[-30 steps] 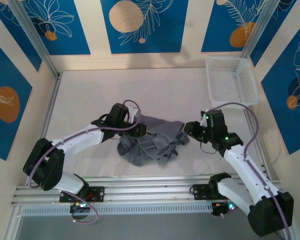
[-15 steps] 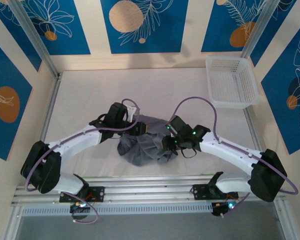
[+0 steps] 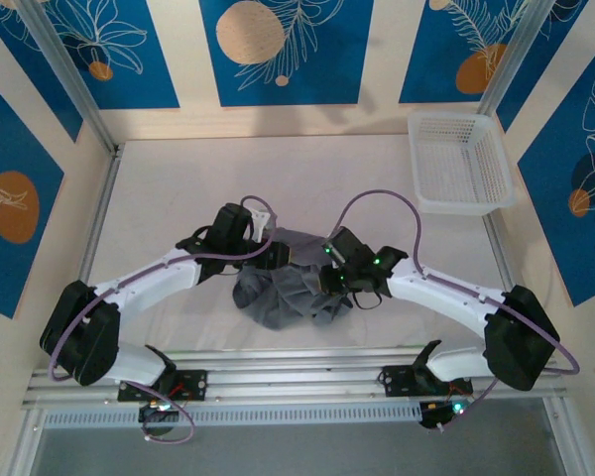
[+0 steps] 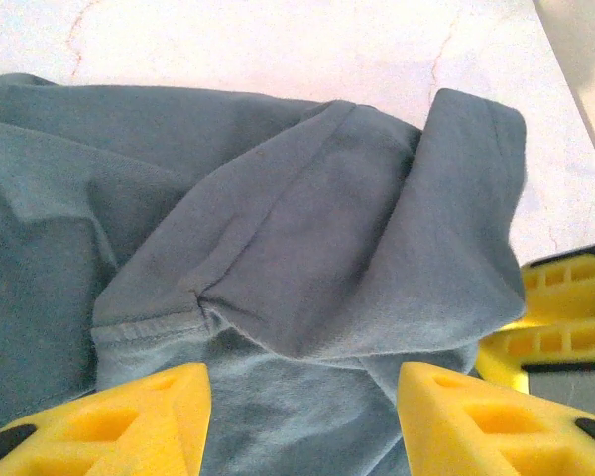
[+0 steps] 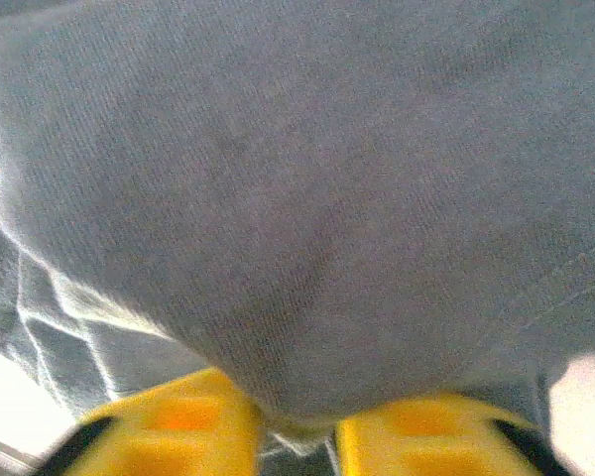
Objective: Fold the inside-out t-shirt
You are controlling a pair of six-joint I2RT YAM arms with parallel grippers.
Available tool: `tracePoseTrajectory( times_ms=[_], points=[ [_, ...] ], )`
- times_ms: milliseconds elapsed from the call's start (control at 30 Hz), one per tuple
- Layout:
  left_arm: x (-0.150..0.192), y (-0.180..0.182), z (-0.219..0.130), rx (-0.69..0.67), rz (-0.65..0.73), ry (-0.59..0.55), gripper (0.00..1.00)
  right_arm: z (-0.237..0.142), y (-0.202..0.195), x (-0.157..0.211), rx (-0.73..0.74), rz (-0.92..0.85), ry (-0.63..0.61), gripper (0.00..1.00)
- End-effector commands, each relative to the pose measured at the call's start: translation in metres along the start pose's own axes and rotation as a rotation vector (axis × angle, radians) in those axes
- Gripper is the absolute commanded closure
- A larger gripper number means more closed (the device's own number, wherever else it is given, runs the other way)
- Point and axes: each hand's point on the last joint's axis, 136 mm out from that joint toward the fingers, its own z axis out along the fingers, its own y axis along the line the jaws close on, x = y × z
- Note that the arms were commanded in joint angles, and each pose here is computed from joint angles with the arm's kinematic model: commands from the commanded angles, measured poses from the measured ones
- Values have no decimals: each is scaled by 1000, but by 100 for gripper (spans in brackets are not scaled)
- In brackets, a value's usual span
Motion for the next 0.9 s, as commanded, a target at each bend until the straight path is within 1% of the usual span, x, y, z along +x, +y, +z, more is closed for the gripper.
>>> tracePoseTrajectory(
  times_ms=[0,33,100,200,300,433,533,567,633,700,800,867],
  points=[
    [-1,0,-4,-12,6,-10,48,-11,14,-15,-43,-5,-46,91],
    [0,1,-4,-15,5,-9,48,-13,15,-16,-47,-6,-52,95],
    [0,1,-5,-15,3,-9,48,-19,14,-17,-48,0,-60,100],
    [1,1,-5,-12,2,-11,48,-34,18,-20,-70,24,-76,100],
    [2,-3,-7,16,0,-14,48,-53,27,-28,-129,45,-117,100],
    [11,-16,-14,91,-5,-22,47,-92,49,-58,-267,77,-238,100],
    [20,-18,-29,70,23,-48,45,-118,55,-86,-328,115,-327,100],
    [22,-20,-35,68,40,-62,44,-122,56,-93,-347,120,-341,100],
    [29,-23,-41,70,61,-75,40,-125,57,-103,-379,142,-333,100],
    [41,-20,-37,71,56,-56,36,-125,58,-109,-416,175,-312,100],
    [59,-22,-18,97,39,2,32,-129,60,-116,-467,211,-311,100],
    [66,-30,-2,125,46,25,24,-134,60,-118,-493,234,-311,100]
  ],
)
